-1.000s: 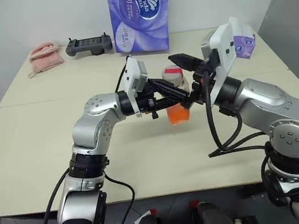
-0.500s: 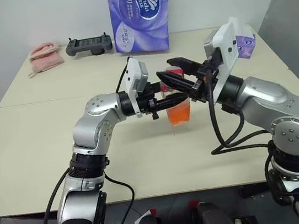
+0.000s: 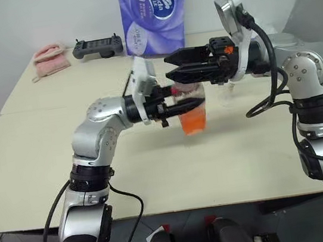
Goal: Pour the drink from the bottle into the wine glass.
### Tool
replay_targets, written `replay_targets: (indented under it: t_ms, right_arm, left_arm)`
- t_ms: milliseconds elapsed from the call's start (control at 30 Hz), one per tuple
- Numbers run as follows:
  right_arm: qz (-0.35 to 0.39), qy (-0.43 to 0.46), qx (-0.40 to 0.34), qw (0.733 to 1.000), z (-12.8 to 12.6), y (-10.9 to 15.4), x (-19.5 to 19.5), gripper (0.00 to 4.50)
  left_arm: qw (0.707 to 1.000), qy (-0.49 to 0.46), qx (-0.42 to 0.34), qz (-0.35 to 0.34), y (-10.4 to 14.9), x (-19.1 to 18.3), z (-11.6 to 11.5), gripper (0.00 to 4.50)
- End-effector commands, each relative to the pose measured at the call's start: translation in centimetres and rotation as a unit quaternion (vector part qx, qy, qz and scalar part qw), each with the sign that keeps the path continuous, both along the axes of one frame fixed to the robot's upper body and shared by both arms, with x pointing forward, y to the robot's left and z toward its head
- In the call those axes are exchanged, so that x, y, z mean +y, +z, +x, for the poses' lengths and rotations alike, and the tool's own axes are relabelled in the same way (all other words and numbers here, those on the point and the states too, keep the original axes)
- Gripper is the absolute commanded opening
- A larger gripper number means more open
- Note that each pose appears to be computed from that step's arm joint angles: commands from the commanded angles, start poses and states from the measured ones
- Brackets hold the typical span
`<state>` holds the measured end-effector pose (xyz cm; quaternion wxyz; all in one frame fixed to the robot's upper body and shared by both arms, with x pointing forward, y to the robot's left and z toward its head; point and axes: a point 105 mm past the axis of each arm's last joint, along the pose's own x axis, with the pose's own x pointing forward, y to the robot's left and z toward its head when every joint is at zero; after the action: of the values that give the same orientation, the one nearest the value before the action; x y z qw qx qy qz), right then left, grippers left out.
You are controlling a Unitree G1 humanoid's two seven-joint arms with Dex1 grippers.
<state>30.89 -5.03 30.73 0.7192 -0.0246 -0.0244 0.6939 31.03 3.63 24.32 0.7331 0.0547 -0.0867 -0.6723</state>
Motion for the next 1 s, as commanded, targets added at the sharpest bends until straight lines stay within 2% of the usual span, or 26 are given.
replay_targets:
  t_ms: [33,67,233,433,600,767,867,1000]
  right_arm:
    - [-0.003,-0.054,-0.031,0.998,-0.5,0.3,-2.7,4.28]
    - [-0.011,-0.077,-0.041,0.996,-0.8,-0.1,-3.4,4.47]
    - [-0.015,-0.148,-0.071,0.986,-2.6,-0.6,-4.4,4.47]
    - [0.031,-0.255,-0.156,0.954,-3.0,0.4,-1.2,4.47]
    - [0.052,-0.285,-0.153,0.945,-3.0,0.5,1.0,4.47]
    - [0.057,-0.297,-0.133,0.944,-2.8,-0.2,1.3,4.47]
    - [0.06,-0.3,-0.126,0.944,-2.6,-0.3,1.4,3.9]
    - [0.051,-0.295,-0.12,0.947,-2.6,-1.0,1.5,2.44]
  left_arm:
    - [1.0,-0.003,-0.029,-0.007,1.3,0.4,-0.6,1.92]
    - [1.0,0.001,-0.028,-0.006,1.2,0.5,-0.4,1.92]
    - [0.999,0.018,-0.025,-0.006,1.1,1.1,0.3,1.92]
    - [0.999,0.029,-0.024,-0.005,1.1,1.2,0.9,1.92]
    - [0.999,0.029,-0.024,-0.004,1.1,0.9,1.2,1.92]
    - [0.999,0.025,-0.024,-0.002,1.1,0.8,1.2,1.92]
    - [0.999,0.027,-0.025,-0.001,1.1,0.8,1.3,1.92]
    - [0.999,0.029,-0.025,-0.001,1.2,0.8,1.4,1.92]
